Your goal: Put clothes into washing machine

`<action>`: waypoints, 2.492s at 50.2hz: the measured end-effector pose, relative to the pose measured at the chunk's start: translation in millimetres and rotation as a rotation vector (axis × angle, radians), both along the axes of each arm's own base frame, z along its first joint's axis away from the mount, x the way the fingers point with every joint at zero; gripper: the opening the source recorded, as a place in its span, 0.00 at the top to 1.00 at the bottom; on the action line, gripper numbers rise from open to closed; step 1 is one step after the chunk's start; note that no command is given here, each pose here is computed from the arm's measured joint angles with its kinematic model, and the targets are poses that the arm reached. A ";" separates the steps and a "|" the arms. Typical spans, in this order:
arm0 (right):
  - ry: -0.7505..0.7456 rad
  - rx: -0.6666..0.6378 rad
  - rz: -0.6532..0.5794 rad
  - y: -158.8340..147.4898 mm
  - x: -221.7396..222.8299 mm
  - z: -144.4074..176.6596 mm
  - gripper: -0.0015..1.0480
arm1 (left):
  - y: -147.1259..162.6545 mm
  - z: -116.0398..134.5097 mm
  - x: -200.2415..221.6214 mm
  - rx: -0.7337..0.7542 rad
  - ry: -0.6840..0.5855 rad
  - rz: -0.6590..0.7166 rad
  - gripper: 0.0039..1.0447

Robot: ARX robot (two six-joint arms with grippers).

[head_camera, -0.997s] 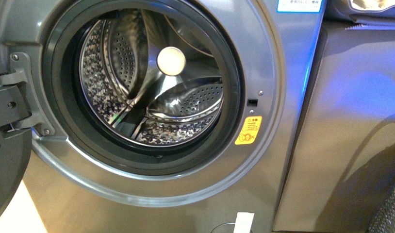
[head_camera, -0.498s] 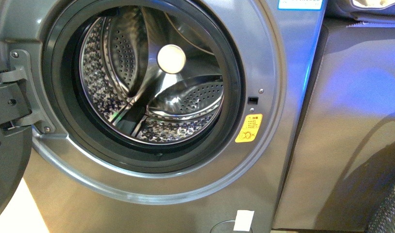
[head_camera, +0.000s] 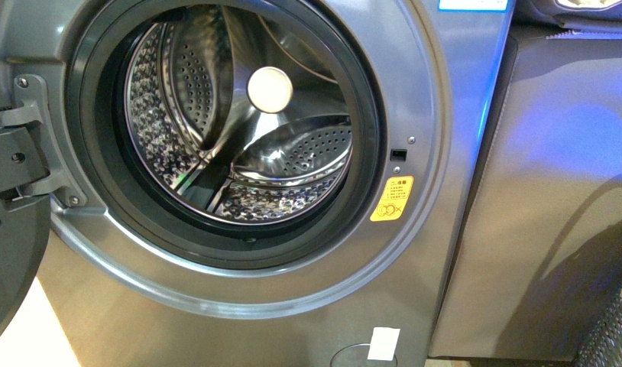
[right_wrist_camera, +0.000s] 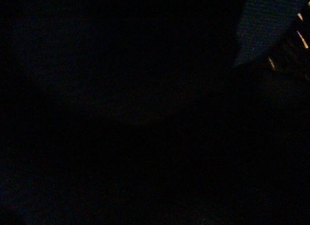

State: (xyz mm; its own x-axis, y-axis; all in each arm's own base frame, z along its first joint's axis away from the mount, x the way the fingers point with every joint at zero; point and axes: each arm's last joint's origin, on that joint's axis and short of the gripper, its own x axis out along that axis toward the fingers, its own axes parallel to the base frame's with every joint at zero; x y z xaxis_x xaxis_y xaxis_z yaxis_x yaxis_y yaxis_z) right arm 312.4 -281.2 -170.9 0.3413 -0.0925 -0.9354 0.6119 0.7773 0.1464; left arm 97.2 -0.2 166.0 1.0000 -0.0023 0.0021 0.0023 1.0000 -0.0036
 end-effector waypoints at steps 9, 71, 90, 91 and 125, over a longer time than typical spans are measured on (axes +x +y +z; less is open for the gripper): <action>-0.036 -0.003 0.007 3.7 -0.1 13.5 0.89 | 0.0 0.0 0.0 0.000 0.000 0.000 0.06; -0.692 -0.187 0.263 75.5 -17.2 342.3 0.92 | 0.0 0.0 0.0 0.000 0.000 0.000 0.06; -0.996 -0.352 0.391 104.7 -31.5 503.5 0.92 | 0.0 0.0 0.0 0.000 0.000 0.000 0.06; -1.012 -0.362 0.399 107.3 -32.8 512.1 0.92 | 0.0 0.0 0.0 0.000 0.000 0.000 0.06; -1.433 -0.411 0.734 236.6 -59.7 619.2 0.93 | 0.0 0.0 0.0 0.000 0.000 0.000 0.06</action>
State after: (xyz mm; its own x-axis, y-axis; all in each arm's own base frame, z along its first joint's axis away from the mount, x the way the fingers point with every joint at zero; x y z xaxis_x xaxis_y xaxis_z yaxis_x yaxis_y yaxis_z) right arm 252.7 -44.6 448.3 0.9259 0.3212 0.1990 -0.3189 0.9468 -0.0443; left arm 97.2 -0.2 166.0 1.0000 -0.0023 0.0021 0.0023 1.0000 -0.0040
